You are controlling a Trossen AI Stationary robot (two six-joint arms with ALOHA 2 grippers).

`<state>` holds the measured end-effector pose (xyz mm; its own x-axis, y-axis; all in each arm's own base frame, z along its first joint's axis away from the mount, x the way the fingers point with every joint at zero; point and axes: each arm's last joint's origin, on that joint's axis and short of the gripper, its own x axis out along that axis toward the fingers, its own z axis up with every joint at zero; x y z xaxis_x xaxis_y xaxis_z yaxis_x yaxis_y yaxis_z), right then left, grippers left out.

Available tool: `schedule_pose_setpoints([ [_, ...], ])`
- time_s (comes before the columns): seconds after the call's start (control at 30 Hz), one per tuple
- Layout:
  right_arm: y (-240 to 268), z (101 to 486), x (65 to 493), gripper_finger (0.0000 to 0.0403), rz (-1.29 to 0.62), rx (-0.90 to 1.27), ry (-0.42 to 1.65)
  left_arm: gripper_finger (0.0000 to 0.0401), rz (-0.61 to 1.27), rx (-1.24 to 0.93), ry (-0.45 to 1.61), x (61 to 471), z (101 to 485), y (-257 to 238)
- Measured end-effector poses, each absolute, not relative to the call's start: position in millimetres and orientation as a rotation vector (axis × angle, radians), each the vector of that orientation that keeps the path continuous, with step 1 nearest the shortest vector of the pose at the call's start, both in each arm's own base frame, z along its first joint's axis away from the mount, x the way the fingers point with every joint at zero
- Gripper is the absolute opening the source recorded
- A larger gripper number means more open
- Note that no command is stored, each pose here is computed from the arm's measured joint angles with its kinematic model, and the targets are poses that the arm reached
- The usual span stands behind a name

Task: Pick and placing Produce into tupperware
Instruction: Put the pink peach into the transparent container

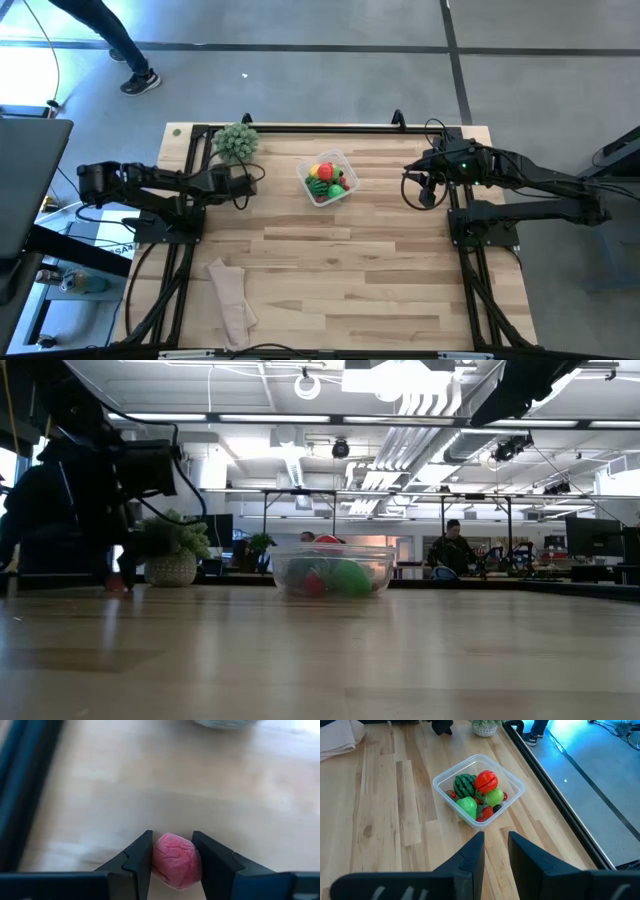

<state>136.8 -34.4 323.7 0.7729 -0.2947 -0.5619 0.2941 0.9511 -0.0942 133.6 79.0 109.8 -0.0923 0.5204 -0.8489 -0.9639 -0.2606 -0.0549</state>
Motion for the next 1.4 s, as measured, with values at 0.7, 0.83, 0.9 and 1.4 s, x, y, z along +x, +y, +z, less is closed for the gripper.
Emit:
schedule_pose_setpoints([
  [0.7,-34.4,323.6,136.9,0.0076,-0.319,-0.001,0.609,0.0126,0.583,-0.365,0.768,192.7,142.0,92.7],
  [0.83,-34.4,323.6,136.9,0.0076,-0.319,-0.001,0.609,0.0126,0.441,-0.308,0.776,195.0,143.0,90.4],
  [0.9,-34.4,323.7,136.8,0.0076,-0.319,-0.001,0.609,0.0126,0.408,-0.293,0.779,195.2,143.1,89.7],
  [1.4,-34.4,323.6,136.9,0.0076,-0.319,-0.001,0.609,0.0127,0.274,-0.227,0.539,210.1,161.6,93.0],
])
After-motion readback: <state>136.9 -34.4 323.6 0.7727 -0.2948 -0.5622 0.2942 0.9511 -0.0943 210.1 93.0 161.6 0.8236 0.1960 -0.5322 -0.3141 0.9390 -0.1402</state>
